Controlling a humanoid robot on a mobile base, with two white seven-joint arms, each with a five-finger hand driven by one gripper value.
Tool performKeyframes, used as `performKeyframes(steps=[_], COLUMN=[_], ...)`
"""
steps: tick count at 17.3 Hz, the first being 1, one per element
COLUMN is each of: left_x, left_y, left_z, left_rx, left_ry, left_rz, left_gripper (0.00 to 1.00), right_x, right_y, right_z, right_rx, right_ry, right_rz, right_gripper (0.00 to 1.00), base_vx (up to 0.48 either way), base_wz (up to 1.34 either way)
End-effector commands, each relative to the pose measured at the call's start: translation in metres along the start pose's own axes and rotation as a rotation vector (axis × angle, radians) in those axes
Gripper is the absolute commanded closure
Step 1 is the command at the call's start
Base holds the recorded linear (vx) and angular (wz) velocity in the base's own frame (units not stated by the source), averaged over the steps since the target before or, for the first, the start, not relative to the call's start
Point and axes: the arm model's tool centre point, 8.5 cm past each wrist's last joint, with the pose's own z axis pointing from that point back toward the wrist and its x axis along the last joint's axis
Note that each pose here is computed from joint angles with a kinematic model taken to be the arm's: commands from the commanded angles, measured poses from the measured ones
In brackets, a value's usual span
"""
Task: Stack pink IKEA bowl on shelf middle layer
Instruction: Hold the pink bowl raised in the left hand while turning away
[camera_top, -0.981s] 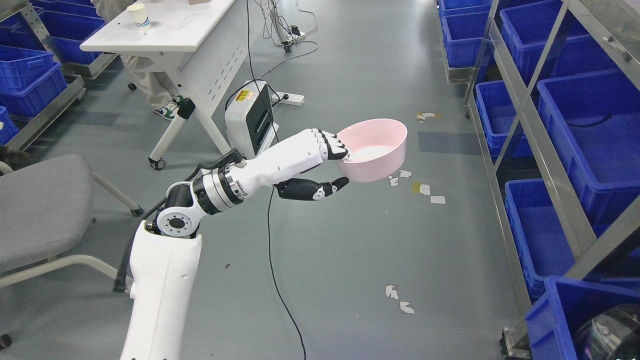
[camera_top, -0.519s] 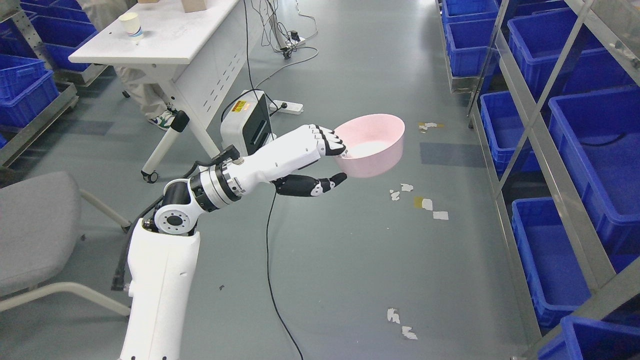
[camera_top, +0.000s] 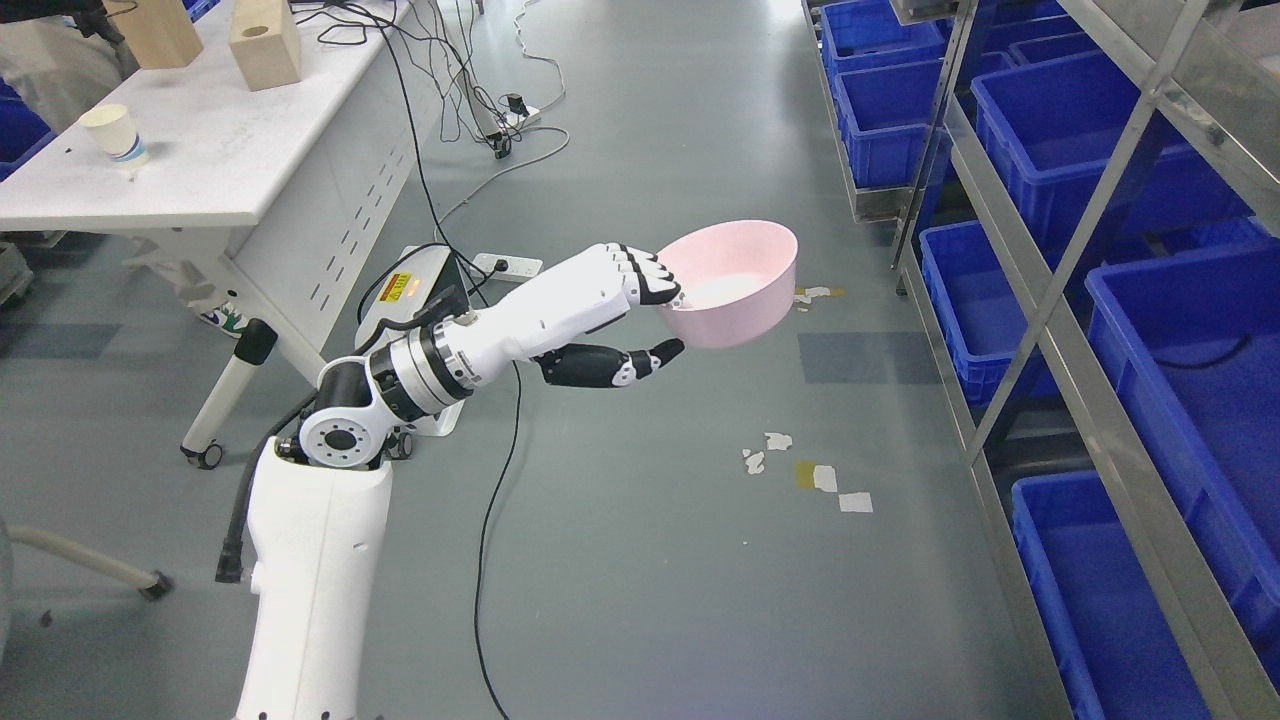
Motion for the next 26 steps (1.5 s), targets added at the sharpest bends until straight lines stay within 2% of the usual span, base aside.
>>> performKeyframes(steps=[1,6,21,26], left_x=[0.001,0.001,0.001,0.005], left_y=[-0.001,0.003,0.058,0.052], left_z=[-0.001,-0.001,-0.014,-0.029], left_rx=[-0.007,0.001,0.034,-0.002], left_ry=[-0.004,-0.004,-0.031,-0.051], left_rz=[-0.001,-0.010,-0.134,-0.142], left_gripper=[0.95,0.95,0.95,0.95], right_x=[-0.010,-0.010,-0.010,-0.010], right_y=[-0.011,-0.011,-0.011,-0.011], right_z=[0.000,0.000,0.000,0.000], right_rx=[-0.022,-0.022,-0.022,-0.022], right_ry=[0.008,0.008,0.008,0.008], right_rz=[0.002,0.002,0.002,0.002], right_gripper=[0.00,0.00,0.00,0.00], base_vx=[0.410,0.362,0.329,0.207], base_wz=[-0.08,0.02,0.09,-0.16])
